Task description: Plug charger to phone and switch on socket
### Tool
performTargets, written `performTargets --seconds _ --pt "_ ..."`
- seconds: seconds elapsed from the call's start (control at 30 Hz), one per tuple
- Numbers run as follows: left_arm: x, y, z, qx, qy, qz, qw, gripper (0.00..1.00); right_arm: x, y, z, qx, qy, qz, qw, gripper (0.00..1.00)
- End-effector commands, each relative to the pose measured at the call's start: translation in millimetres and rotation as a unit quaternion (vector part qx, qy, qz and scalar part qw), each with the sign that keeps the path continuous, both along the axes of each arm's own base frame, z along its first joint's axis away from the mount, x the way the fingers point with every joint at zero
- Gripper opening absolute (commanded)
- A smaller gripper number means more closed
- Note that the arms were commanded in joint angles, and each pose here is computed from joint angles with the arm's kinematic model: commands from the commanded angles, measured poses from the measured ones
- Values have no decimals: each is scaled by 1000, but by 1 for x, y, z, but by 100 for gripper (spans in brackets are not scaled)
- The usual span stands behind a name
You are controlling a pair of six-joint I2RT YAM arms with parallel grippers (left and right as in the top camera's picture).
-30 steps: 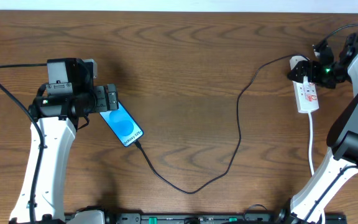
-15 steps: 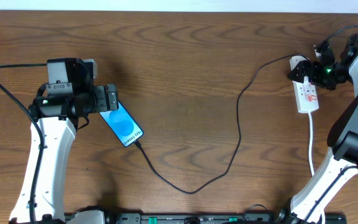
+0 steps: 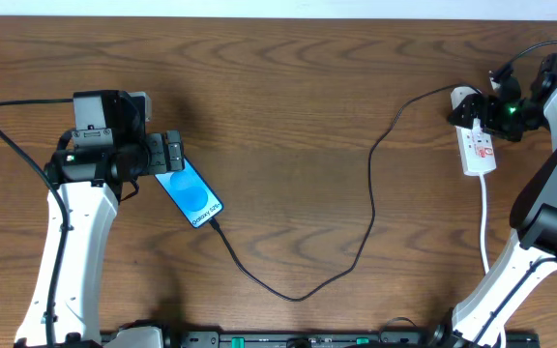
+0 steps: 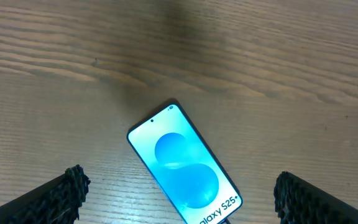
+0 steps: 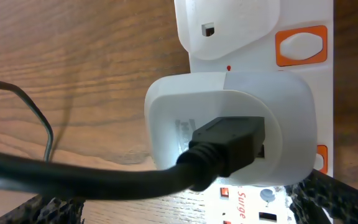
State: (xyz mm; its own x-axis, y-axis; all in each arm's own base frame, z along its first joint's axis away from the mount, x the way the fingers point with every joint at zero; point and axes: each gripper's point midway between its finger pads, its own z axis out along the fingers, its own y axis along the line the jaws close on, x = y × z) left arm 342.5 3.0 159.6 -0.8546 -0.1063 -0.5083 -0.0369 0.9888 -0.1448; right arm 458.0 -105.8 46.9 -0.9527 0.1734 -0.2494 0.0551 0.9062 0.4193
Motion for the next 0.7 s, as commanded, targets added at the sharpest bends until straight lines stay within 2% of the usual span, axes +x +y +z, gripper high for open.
performTargets --seconds 0.0,0.67 --pt "3 2 8 11 -12 -4 1000 98 4 39 -10 80 -2 25 996 99" --pt "3 2 8 11 -12 -4 1000 98 0 44 -26 90 -6 26 996 99"
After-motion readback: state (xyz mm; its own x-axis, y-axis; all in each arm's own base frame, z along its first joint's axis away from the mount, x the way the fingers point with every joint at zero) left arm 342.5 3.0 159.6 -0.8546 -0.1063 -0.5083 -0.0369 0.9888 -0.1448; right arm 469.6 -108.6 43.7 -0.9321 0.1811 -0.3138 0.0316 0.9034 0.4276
